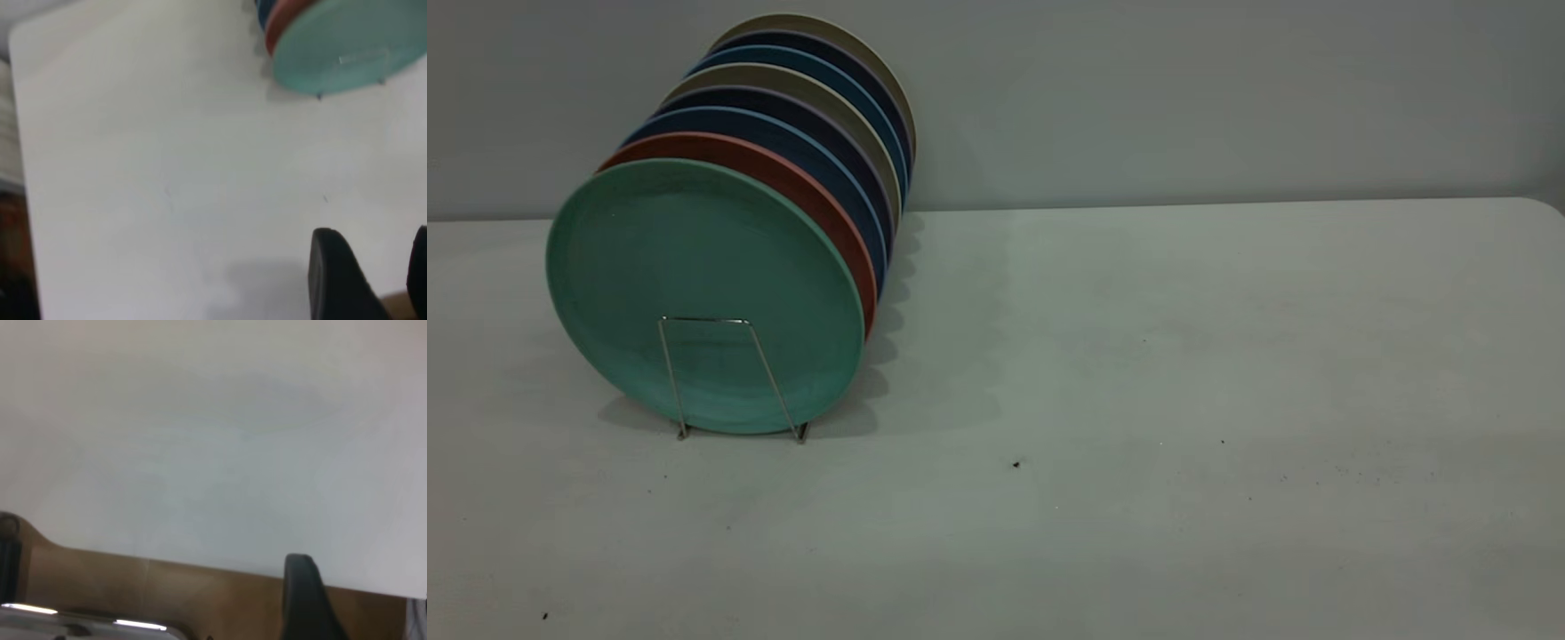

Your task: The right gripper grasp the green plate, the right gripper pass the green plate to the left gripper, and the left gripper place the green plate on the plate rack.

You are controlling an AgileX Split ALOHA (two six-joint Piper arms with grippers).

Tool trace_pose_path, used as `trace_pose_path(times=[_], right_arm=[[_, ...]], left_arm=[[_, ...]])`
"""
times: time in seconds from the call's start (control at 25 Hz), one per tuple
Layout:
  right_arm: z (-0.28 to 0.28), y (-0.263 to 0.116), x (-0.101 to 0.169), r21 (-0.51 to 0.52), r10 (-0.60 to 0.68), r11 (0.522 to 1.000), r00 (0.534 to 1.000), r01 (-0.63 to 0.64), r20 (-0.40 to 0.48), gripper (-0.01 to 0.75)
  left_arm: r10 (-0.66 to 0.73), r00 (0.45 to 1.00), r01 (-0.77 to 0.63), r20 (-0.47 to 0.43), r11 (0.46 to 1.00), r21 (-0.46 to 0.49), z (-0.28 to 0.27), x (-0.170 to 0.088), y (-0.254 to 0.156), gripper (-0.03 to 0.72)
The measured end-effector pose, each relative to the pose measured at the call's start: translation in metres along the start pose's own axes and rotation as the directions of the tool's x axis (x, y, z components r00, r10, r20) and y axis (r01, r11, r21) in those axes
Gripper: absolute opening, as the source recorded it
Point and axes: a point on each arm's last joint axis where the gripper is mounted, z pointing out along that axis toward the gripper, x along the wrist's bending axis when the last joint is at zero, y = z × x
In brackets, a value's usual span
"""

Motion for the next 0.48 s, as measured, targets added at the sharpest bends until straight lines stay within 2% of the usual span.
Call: trace_pose_path(times=[0.28,0.48], right_arm=[[-0.011,-0.008,0.0,-0.089,0.002,0.996,1.0,-0.002,-0.002,0.44],[-0.014,-0.012,-0.001,-0.119,0.002,0.993,1.0,-0.003,-0.002,0.44]], left_arm=[[-0.066,0.998,0.066,0.01,0.997,0.048,0.019,-0.02,-0.074,0.325],[-0.129,0.992,0.129,0.008,0.991,0.045,0.033,-0.031,-0.116,0.355]])
